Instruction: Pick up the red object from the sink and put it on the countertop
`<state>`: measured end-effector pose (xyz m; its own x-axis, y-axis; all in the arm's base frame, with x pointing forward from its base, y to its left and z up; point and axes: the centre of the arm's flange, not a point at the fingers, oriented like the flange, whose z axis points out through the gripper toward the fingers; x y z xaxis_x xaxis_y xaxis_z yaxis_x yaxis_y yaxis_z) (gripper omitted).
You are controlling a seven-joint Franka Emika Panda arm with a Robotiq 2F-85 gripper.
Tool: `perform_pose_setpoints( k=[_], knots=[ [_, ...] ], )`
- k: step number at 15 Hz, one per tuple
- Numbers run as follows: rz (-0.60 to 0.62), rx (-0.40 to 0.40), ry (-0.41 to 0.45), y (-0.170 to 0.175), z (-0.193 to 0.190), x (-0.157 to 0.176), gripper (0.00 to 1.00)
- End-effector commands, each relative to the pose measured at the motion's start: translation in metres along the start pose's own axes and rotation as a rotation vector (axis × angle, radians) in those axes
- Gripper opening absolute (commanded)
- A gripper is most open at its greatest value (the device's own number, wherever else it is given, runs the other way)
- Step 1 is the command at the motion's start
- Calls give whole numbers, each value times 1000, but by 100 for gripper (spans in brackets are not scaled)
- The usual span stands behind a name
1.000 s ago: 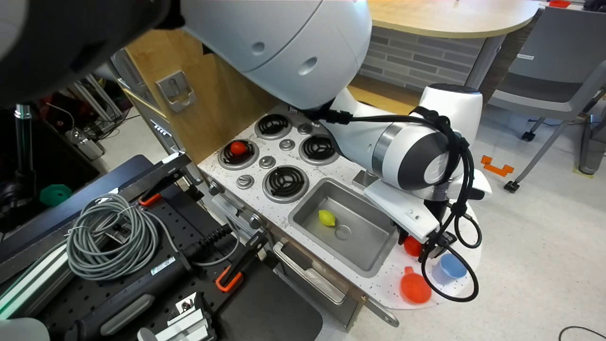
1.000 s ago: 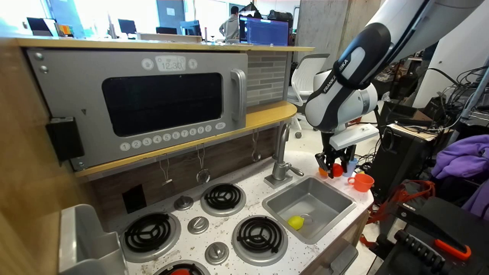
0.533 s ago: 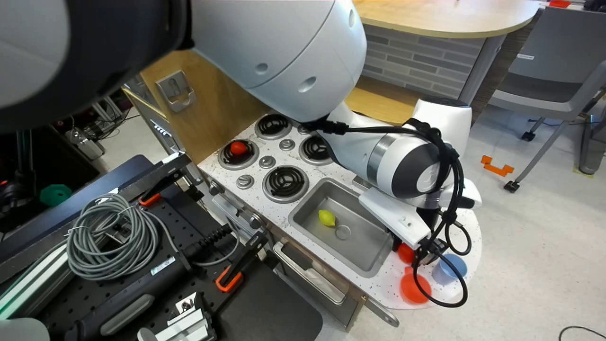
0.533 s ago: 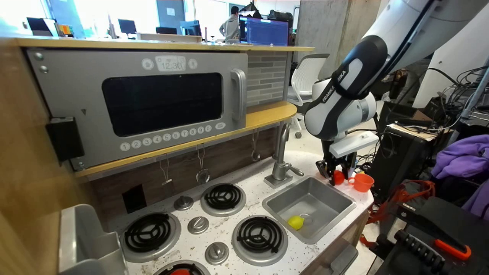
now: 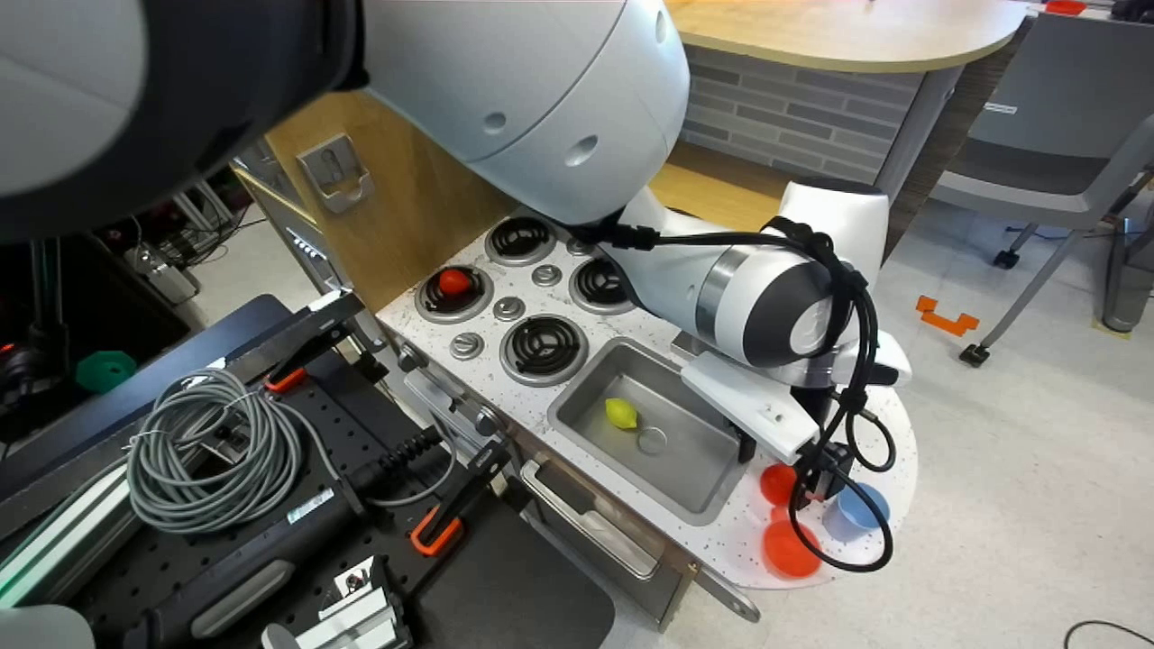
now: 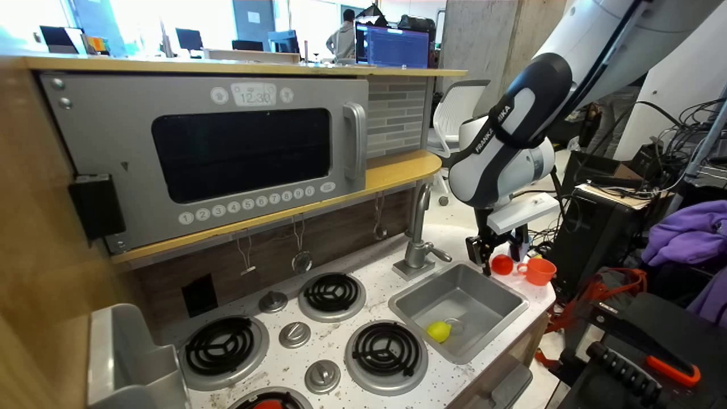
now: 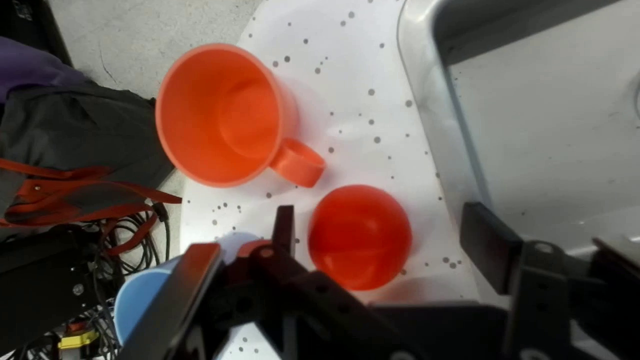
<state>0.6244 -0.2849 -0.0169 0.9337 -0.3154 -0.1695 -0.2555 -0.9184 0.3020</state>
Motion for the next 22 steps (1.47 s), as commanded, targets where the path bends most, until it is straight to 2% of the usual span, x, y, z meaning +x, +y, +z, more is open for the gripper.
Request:
perform_pose_setpoints(
  k=[1, 5, 7, 9, 13, 14, 17, 19, 20, 22],
  knots=[
    [-63, 5, 41, -10, -23, -10, 100],
    [-71, 22, 81, -17, -46, -14, 100],
    [-60, 41, 81, -13, -59, -21, 100],
    [-51, 46, 122, -5, -69, -32, 100],
    [-37, 84, 166, 20, -93, -68, 100],
    [-57, 103, 169, 31, -106, -84, 100],
    [-127, 147, 176, 54, -133, -107, 100],
    [-189, 125, 144, 74, -151, -126, 100],
    [-144, 101, 160, 55, -122, -81, 100],
    [-164, 111, 159, 70, -137, -100, 100]
  ],
)
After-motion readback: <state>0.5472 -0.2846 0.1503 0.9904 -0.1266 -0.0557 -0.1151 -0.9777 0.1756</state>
